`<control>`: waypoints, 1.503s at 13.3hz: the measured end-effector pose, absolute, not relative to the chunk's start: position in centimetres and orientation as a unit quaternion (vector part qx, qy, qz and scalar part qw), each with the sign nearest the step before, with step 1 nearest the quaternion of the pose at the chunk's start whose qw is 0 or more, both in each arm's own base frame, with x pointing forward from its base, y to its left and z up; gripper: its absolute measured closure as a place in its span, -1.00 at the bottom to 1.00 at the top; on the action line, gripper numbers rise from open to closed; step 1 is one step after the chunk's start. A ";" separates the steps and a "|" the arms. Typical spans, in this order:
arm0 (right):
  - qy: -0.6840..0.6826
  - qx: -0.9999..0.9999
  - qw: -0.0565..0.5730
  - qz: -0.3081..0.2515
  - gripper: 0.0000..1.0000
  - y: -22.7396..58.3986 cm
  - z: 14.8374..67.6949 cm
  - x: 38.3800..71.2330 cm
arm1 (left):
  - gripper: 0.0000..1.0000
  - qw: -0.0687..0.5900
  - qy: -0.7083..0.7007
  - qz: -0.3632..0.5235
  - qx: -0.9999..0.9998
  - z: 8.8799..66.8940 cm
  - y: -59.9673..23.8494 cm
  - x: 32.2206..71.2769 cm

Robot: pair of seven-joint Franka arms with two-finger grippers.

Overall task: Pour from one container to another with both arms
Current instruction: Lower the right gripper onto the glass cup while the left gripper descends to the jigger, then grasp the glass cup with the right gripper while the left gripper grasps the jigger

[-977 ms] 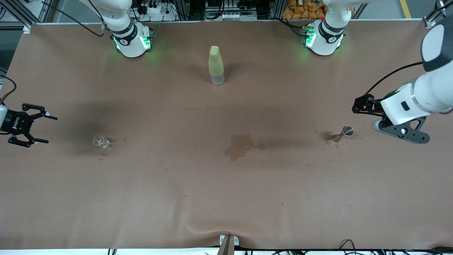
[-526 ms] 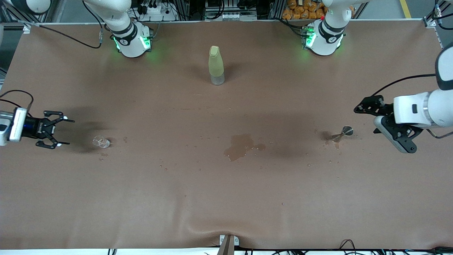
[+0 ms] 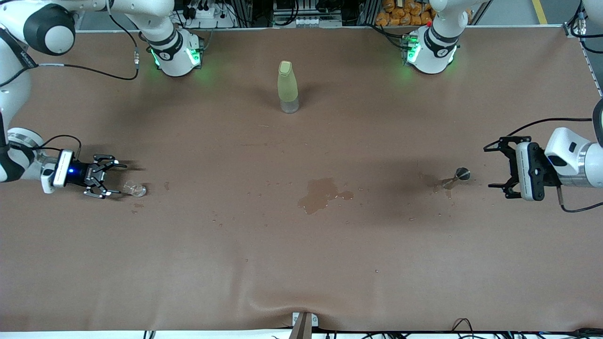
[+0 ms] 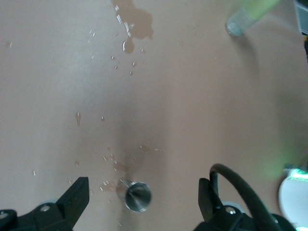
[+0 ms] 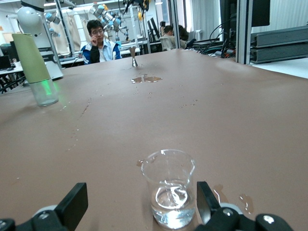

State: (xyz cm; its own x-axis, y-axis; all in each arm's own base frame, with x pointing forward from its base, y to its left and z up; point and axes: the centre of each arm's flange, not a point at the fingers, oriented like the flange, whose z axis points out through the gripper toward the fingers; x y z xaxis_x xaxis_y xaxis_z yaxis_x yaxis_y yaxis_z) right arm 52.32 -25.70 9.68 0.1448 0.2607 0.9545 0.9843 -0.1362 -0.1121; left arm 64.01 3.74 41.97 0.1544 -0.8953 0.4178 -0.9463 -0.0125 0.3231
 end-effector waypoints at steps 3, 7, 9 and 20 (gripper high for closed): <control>-0.488 -0.618 0.424 -0.448 -1.00 -25.3 8.0 52.9 | -1.00 0.298 -0.703 0.117 0.635 37.6 8.6 63.7; -0.482 -0.603 0.434 -0.464 -1.00 -23.3 7.0 54.0 | -1.00 0.357 -0.691 0.196 0.597 29.9 14.8 61.2; -0.480 -0.598 0.440 -0.467 -1.00 -22.4 6.1 54.0 | -1.00 0.384 -0.679 0.229 0.583 25.1 17.0 60.0; -0.474 -0.589 0.445 -0.479 0.00 -22.9 6.3 53.9 | -1.00 0.456 -0.617 0.354 0.535 10.4 16.1 56.6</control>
